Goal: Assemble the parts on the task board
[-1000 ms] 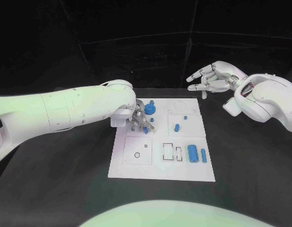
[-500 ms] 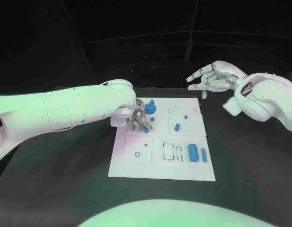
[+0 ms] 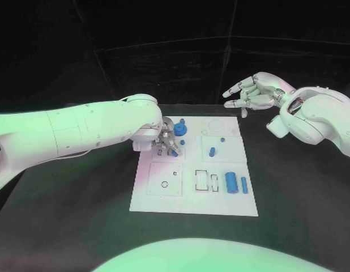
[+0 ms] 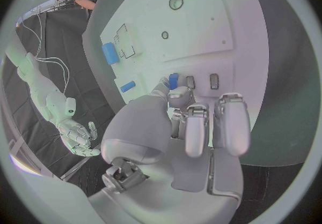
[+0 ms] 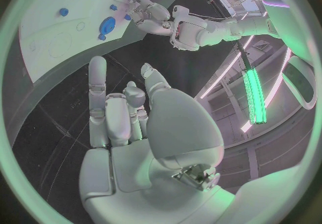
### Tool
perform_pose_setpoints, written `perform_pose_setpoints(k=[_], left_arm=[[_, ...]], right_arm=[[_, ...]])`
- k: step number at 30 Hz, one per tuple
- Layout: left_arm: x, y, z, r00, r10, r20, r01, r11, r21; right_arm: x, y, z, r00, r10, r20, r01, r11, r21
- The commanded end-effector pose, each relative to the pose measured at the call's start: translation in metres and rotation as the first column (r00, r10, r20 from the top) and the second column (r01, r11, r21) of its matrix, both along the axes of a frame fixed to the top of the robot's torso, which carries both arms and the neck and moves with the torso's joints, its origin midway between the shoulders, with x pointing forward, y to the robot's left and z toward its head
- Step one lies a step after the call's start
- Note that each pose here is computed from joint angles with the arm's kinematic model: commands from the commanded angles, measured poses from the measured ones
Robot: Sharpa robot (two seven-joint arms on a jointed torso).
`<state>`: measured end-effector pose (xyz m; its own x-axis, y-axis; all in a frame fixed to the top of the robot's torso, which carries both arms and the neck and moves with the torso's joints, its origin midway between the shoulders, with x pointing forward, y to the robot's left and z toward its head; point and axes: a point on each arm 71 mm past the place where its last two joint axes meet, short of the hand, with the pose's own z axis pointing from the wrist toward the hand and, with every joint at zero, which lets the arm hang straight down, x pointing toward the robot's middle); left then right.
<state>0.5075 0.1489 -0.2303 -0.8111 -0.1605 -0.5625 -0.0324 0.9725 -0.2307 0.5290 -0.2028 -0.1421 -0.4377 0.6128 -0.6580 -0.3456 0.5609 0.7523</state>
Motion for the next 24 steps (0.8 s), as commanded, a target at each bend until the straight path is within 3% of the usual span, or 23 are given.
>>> perform_pose_setpoints(k=[1,13,24], left_arm=[[-0.0005,0.001,0.0004,1.000,0.019,0.010,-0.019,0.998,-0.055],[-0.0050,0.018,0.0046,0.996,0.068,0.055,-0.062,0.993,-0.103],[-0.0076,0.031,0.0059,0.984,0.128,0.122,-0.113,0.986,-0.121]], right_arm=[[0.000,0.001,0.001,1.000,0.011,-0.005,-0.011,1.000,-0.002],[0.001,-0.001,0.001,1.000,0.008,-0.006,-0.008,1.000,-0.003],[0.002,-0.003,0.000,1.000,0.003,-0.006,-0.003,1.000,-0.005]])
